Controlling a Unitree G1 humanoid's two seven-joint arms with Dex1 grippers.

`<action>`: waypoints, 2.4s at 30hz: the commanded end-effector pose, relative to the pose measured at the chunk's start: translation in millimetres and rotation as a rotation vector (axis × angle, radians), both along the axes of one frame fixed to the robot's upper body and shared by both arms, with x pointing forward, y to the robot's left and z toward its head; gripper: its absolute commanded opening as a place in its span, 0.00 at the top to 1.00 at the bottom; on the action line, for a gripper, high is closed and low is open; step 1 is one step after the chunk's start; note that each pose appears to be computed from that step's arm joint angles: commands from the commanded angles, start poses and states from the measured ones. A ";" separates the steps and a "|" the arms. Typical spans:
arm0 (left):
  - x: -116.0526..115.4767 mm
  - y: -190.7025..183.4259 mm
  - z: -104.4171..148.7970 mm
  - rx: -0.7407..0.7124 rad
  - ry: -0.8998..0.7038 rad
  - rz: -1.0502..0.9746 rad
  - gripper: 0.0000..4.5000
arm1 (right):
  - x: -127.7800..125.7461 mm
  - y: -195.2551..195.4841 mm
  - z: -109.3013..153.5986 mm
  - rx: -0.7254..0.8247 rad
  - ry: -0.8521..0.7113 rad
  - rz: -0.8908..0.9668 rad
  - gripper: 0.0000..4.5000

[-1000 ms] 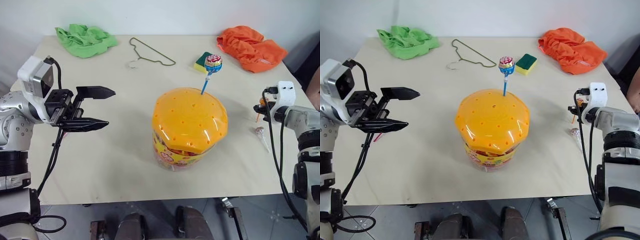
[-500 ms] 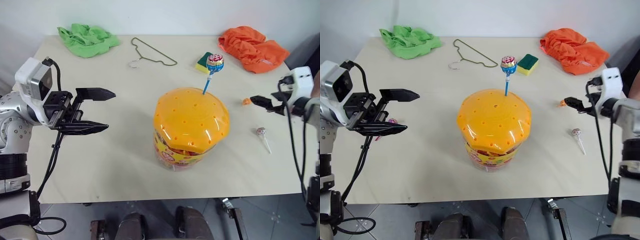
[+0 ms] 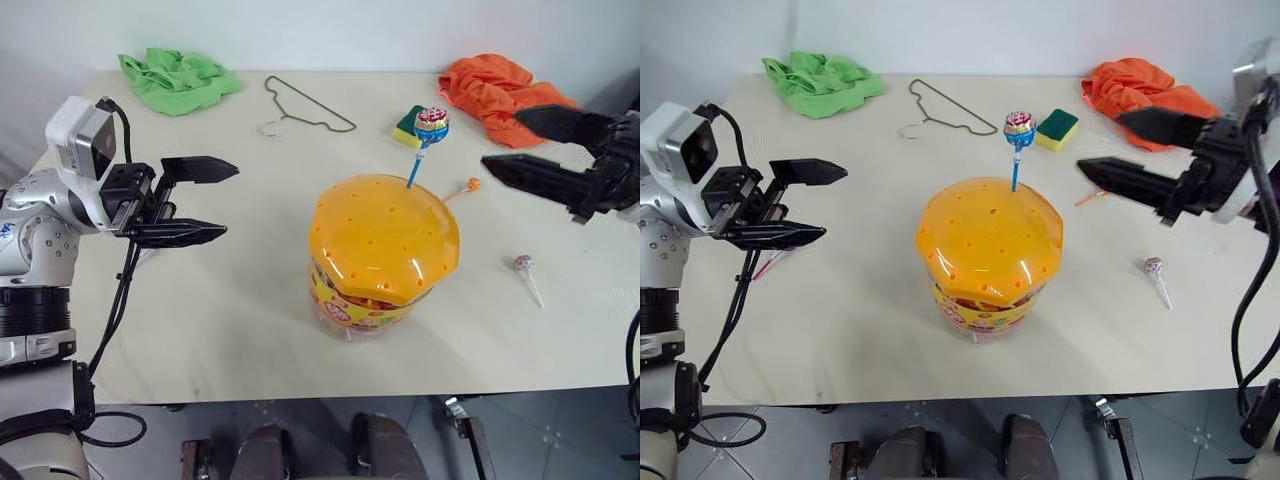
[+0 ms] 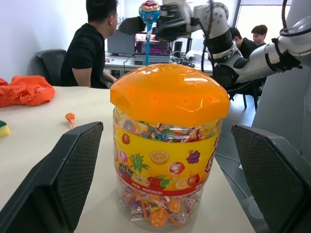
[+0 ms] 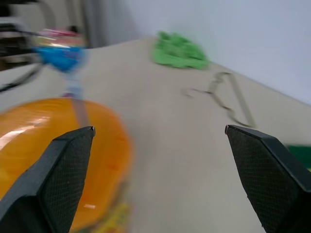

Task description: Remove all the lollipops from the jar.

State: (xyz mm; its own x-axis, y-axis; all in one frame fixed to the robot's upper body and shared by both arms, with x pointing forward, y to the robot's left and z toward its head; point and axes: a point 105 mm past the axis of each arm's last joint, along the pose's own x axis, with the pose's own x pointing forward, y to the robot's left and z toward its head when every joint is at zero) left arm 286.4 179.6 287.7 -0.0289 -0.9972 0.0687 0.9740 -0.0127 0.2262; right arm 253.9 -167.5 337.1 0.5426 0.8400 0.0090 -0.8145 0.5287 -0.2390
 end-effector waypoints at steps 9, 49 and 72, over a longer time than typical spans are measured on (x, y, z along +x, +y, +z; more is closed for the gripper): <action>-15.8 3.2 4.6 0.021 -0.049 -0.026 0.00 | 11.0 68.6 -11.0 0.003 0.023 0.276 0.00; -16.1 8.5 2.2 0.014 -0.040 0.004 0.00 | 79.6 -128.7 45.8 0.007 -0.014 -0.730 0.99; -22.6 16.5 -10.7 0.032 0.016 0.065 0.00 | 71.0 -267.0 -177.5 -0.065 0.639 -1.205 0.61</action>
State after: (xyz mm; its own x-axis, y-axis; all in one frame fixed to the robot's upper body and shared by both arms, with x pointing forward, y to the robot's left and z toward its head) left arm 270.7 192.6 266.1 0.0309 -0.9990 0.0330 0.9863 0.0358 0.1610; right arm 326.9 -428.5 147.9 0.8037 -0.1497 -0.5759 0.1509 0.9875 -0.0460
